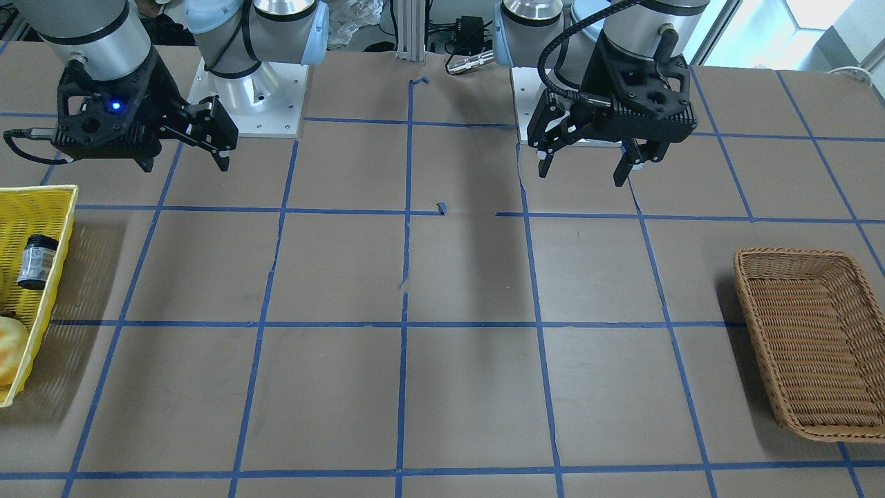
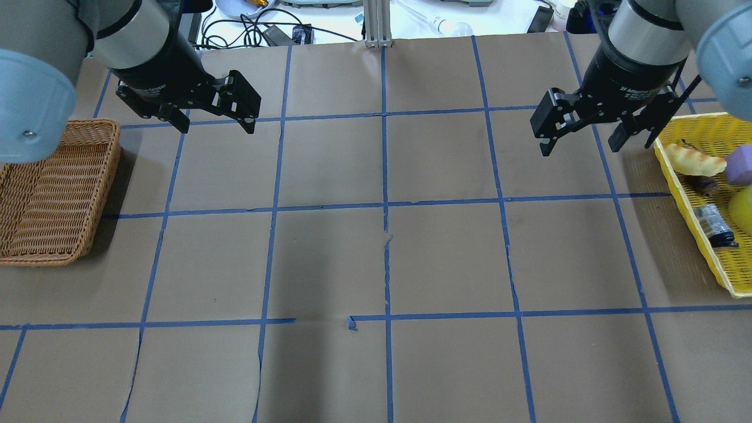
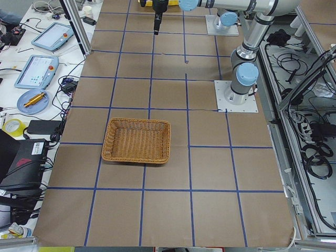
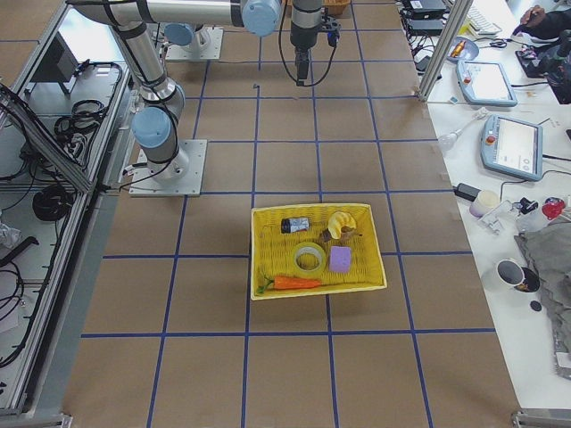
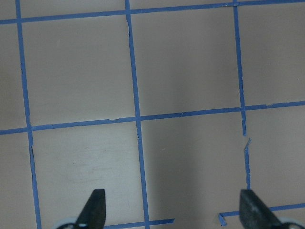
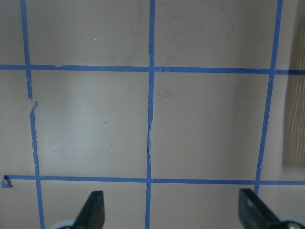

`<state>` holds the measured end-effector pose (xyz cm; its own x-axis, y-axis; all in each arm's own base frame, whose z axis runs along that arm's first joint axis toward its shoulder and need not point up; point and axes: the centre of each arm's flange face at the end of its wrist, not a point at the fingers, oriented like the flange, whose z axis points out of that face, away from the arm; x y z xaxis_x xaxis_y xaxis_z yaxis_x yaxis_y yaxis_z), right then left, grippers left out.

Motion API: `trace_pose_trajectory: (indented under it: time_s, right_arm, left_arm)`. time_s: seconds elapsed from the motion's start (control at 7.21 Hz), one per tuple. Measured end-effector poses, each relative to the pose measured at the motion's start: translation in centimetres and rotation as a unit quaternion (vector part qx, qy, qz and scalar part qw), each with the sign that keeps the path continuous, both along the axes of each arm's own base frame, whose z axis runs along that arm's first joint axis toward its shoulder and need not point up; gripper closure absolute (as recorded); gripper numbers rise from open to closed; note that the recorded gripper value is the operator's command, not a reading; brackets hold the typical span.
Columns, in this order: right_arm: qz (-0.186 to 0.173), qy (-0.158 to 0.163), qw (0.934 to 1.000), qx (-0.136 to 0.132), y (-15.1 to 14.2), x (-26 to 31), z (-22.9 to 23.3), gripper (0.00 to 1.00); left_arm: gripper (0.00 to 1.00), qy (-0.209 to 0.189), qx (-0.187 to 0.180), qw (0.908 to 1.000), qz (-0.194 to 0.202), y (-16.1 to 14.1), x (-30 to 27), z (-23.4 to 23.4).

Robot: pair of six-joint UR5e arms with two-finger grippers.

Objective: Transfer tape with both arms

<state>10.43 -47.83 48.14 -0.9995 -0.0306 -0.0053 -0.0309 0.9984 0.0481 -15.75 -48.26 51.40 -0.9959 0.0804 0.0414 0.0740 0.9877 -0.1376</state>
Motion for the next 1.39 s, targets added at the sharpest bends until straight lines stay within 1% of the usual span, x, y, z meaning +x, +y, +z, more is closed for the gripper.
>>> trace_pose_trajectory:
  time_s: [1.39]
  right_arm:
    - [0.003,0.002,1.0000,0.001,-0.26,-0.27,-0.52,0.00]
  left_arm:
    - [0.00,0.000,0.000,1.0000,0.000,-0.02,0.02,-0.01]
